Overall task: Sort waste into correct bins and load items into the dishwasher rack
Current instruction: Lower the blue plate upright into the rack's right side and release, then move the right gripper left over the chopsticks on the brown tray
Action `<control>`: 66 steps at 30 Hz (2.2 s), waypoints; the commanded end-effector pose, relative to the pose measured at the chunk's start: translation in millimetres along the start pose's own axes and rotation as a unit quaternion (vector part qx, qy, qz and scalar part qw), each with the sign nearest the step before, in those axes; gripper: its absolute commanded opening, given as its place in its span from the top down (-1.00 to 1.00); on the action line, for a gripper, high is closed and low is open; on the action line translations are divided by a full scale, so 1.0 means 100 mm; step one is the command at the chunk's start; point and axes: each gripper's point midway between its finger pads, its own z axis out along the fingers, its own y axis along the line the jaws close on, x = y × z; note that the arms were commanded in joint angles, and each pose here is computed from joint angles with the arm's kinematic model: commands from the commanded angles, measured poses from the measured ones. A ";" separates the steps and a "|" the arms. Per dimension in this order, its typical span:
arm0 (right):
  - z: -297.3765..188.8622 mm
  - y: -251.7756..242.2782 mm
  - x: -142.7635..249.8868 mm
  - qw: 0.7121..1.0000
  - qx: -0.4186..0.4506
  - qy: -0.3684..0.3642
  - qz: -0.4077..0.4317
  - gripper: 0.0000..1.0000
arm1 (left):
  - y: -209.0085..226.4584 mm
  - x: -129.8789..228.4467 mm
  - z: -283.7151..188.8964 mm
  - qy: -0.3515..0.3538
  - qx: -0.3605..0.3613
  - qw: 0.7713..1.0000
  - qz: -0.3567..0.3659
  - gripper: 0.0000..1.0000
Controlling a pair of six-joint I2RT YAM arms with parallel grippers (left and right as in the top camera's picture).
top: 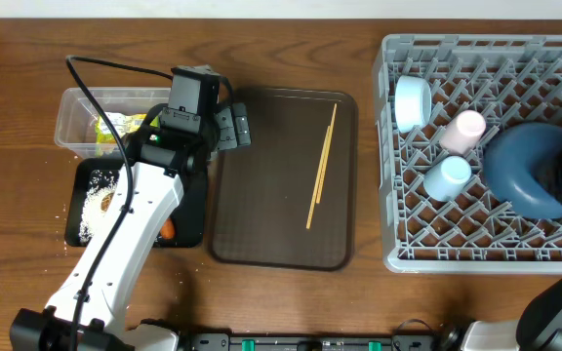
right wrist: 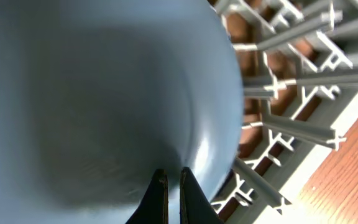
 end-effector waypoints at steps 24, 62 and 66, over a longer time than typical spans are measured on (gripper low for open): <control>-2.12 1.89 0.34 0.858 -0.462 -0.091 -0.206 0.94 | -0.02 -0.02 -0.01 -0.001 0.002 1.000 0.007 -0.96; -0.68 3.72 2.98 0.883 -0.268 -0.072 -0.380 0.80 | -0.02 -0.02 -0.01 -0.001 0.002 1.000 0.007 -0.95; -0.64 3.66 2.97 0.888 -0.256 -0.063 -0.376 0.79 | -0.02 -0.02 -0.01 -0.001 0.002 1.000 0.007 -0.96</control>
